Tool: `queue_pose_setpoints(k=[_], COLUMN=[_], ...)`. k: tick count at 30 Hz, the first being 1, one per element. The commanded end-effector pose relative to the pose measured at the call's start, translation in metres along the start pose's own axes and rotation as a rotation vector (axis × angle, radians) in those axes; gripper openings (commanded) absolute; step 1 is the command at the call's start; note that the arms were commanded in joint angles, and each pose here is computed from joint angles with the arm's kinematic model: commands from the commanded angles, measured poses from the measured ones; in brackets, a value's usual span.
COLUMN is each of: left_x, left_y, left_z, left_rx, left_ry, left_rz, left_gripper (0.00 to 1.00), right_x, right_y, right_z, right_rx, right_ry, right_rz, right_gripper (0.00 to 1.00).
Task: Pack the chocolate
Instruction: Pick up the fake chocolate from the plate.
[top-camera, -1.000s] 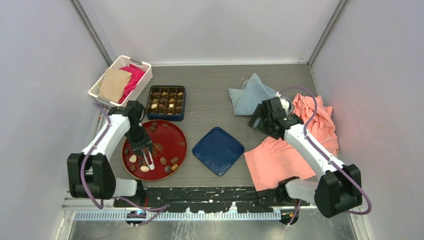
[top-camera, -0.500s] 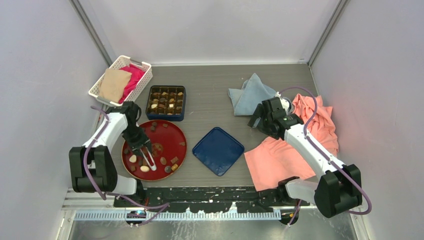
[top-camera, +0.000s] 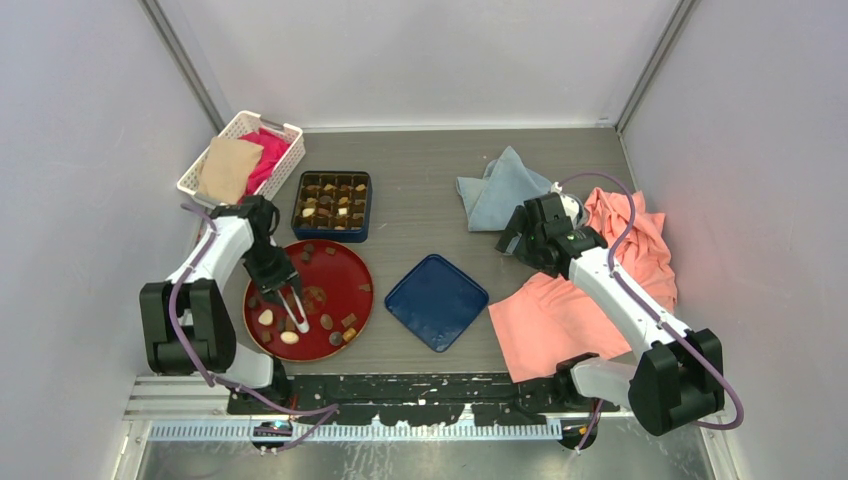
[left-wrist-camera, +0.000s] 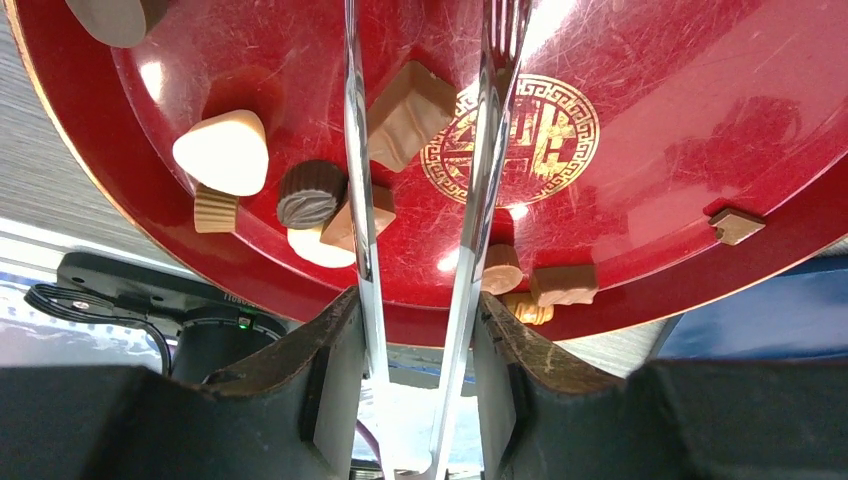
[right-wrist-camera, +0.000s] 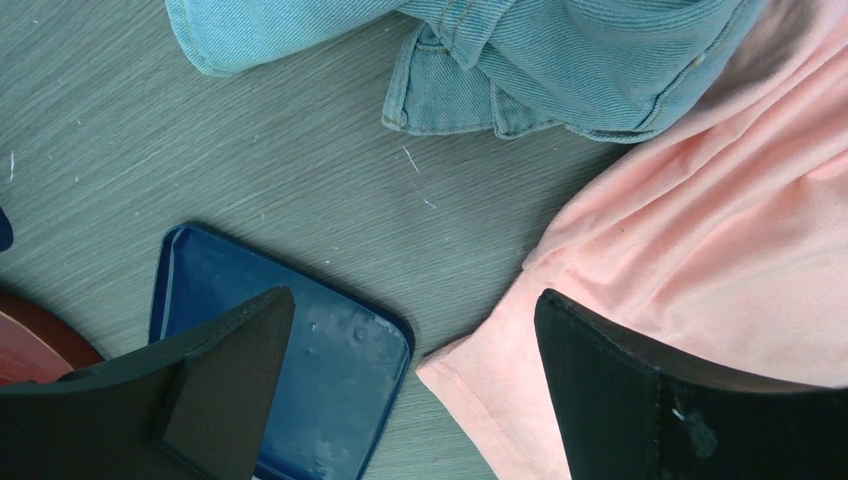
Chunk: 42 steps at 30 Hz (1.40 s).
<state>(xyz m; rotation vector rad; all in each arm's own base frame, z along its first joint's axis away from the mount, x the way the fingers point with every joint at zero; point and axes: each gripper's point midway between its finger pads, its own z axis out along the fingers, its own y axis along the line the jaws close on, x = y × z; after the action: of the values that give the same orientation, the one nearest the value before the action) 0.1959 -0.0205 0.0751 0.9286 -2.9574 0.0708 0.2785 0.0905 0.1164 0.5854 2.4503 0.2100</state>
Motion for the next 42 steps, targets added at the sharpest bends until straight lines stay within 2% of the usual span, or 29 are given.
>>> queue_pose_setpoints(k=[1,21,25,29,35,42], left_x=[-0.011,-0.022,-0.021,-0.019,-0.008,0.001], left_y=[-0.003,-0.001,-0.001,0.0,0.003,-0.007], left_z=[-0.007,0.004,0.003,-0.004,-0.029,-0.065], left_rx=[0.019,0.018,0.023,0.03,0.052,0.14], left_ry=[-0.022,-0.006,-0.009,-0.019,-0.022,-0.093], left_rz=[0.008,-0.018,-0.016,-0.009,0.054,0.137], left_gripper=[0.42,0.46,0.41,0.3,0.18,0.17], right_x=[-0.021,-0.02,-0.02,-0.02,-0.019,-0.016], right_y=[0.013,0.01,0.01,0.01,0.011,0.016], right_z=[-0.011,-0.009,-0.01,-0.01,-0.009,-0.003], right_rx=[-0.036,-0.024,-0.025,-0.024,-0.03,-0.045], right_ry=[-0.069,-0.07,-0.071,-0.073,-0.068,-0.051], right_rz=[0.022,0.025,0.024,0.025,0.026,0.034], right_gripper=[0.96,0.96,0.96,0.96,0.96,0.96])
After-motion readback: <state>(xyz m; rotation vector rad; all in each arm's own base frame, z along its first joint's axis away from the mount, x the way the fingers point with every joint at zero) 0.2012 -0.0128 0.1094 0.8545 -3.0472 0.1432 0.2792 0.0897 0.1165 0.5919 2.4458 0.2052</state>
